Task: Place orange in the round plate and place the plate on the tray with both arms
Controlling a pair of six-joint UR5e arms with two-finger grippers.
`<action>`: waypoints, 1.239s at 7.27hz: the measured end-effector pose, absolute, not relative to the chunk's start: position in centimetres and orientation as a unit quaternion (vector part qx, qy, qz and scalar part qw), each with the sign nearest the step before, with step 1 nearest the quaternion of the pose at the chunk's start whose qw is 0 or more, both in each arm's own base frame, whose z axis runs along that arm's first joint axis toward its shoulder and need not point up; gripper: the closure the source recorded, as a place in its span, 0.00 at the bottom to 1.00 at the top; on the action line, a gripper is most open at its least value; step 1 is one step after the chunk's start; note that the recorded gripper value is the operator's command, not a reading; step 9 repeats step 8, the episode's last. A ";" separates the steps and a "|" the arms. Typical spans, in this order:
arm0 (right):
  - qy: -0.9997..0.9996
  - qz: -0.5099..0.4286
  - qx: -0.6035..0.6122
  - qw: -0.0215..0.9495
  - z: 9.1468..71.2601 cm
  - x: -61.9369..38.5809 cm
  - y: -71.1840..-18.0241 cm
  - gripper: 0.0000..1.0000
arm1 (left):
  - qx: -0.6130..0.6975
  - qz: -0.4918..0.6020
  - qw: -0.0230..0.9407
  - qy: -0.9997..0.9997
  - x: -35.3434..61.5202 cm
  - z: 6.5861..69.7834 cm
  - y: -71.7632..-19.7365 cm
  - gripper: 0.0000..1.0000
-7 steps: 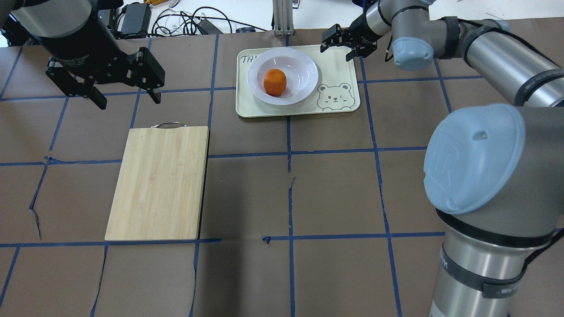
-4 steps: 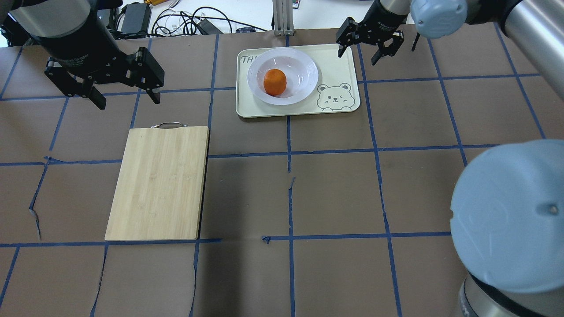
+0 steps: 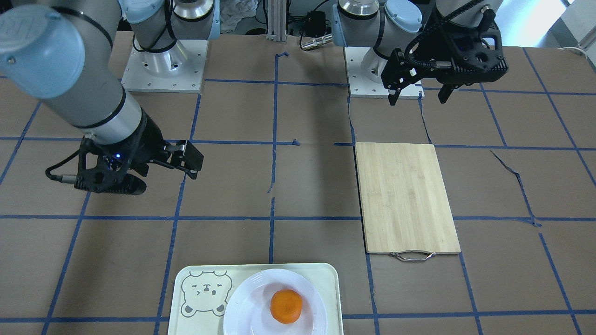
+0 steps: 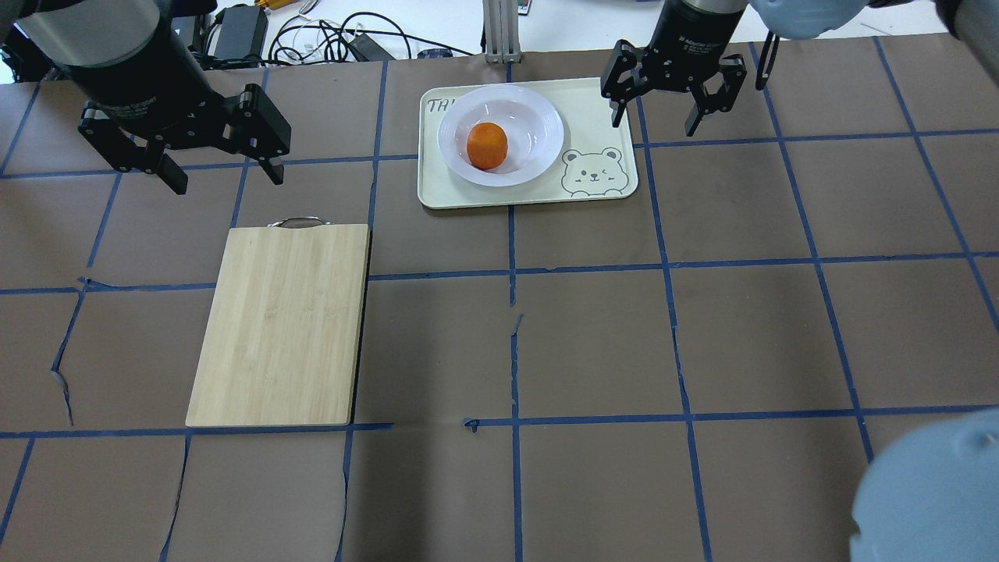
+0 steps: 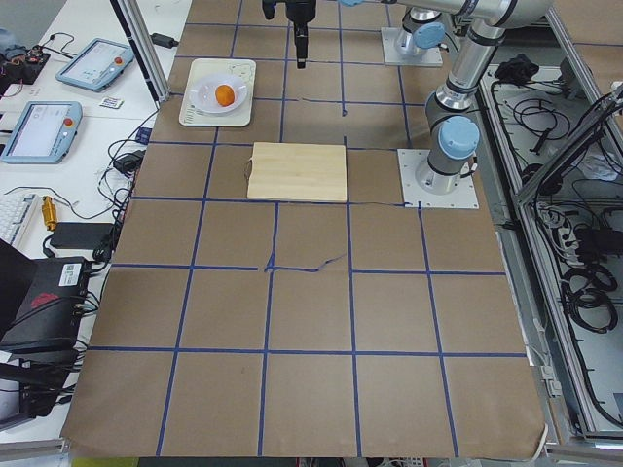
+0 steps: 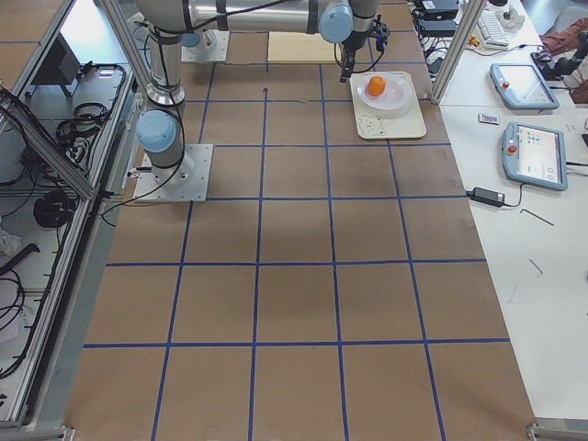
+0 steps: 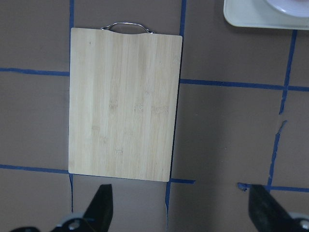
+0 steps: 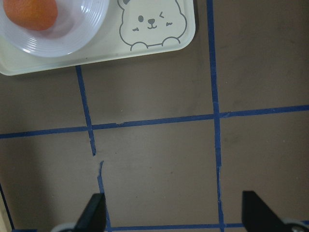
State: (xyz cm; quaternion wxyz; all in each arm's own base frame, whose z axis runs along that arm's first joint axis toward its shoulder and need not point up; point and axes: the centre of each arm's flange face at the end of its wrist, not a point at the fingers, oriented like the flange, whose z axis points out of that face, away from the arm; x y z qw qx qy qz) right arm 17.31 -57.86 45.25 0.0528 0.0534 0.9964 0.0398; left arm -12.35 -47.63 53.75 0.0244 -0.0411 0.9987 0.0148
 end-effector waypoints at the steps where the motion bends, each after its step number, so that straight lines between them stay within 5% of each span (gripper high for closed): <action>1: 0.997 0.032 0.054 0.039 46.3 17.0 -55.9 0.00 | -0.041 0.015 0.024 0.999 -12.3 53.7 -47.6 0.00; 9: 0.998 0.037 0.056 0.002 49.1 15.5 -52.0 0.00 | -0.040 0.016 0.025 0.999 -12.4 53.7 -47.6 0.00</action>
